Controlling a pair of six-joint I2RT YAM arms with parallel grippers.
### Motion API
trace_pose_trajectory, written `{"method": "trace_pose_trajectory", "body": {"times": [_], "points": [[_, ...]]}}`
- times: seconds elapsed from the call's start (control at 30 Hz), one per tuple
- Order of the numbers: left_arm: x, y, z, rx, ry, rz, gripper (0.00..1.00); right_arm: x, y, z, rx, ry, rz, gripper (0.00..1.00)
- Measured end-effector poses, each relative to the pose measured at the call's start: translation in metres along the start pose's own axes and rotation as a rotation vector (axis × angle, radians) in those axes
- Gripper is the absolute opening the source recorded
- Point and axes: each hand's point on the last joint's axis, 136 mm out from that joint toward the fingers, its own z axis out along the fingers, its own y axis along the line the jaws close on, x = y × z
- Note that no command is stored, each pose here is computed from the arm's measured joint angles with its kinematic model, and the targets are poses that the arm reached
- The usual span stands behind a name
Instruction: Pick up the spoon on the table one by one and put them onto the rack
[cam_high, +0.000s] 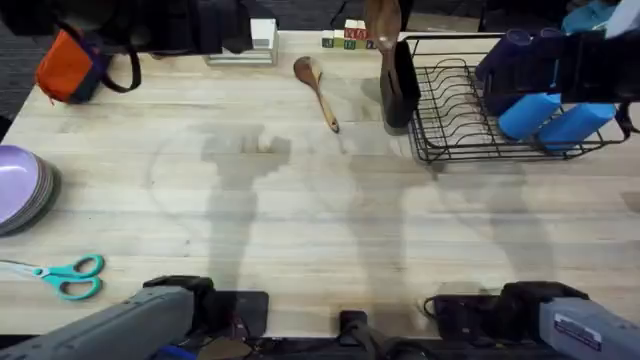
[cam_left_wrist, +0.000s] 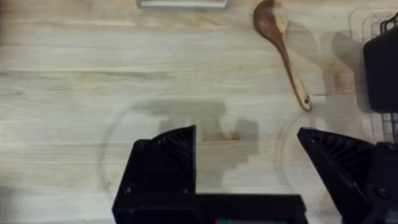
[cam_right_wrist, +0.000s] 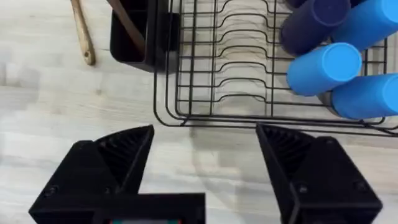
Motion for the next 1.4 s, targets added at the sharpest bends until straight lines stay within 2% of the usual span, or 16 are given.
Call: {"method": "trace_pose_trajectory", "body": {"times": [0.17, 0.3, 0.43, 0.47, 0.57, 0.6, 0.8, 0.97, 1.0, 1.2, 1.4], "points": [[0.006, 0.000, 0.003, 0.002, 0.031, -0.003, 0.992, 0.001, 0.000, 0.002, 0.000, 0.010, 0.001, 0.996], [-0.001, -0.001, 0.005, 0.007, 0.008, -0.003, 0.993, 0.000, 0.000, 0.002, 0.000, 0.006, 0.001, 0.996], [-0.004, -0.006, 0.014, 0.009, 0.032, -0.055, 0.995, -0.002, 0.000, 0.002, 0.000, -0.003, 0.000, 0.996], [-0.012, -0.019, 0.026, 0.024, 0.055, -0.084, 0.995, -0.004, 0.000, 0.002, 0.000, -0.011, -0.001, 0.995], [-0.022, -0.036, 0.038, 0.040, 0.072, -0.103, 0.995, -0.008, 0.000, 0.001, 0.001, -0.026, -0.002, 0.995], [-0.029, -0.054, 0.053, 0.050, 0.089, -0.132, 0.995, -0.010, 0.000, 0.001, 0.001, -0.036, -0.003, 0.995], [-0.033, -0.081, 0.088, 0.073, 0.114, -0.215, 0.995, -0.011, 0.000, 0.001, 0.001, -0.041, -0.004, 0.996], [-0.035, -0.101, 0.117, 0.091, 0.114, -0.243, 0.995, -0.011, 0.000, 0.001, 0.001, -0.041, -0.004, 0.995], [-0.032, -0.110, 0.131, 0.090, 0.120, -0.264, 0.995, -0.011, 0.000, 0.001, 0.001, -0.041, -0.004, 0.996], [-0.024, -0.120, 0.161, 0.076, 0.147, -0.320, 0.996, -0.011, 0.000, 0.001, 0.000, -0.041, -0.004, 0.996], [-0.012, -0.114, 0.187, 0.011, 0.177, -0.395, 0.996, -0.011, 0.000, 0.001, 0.001, -0.041, -0.004, 0.996]]}}
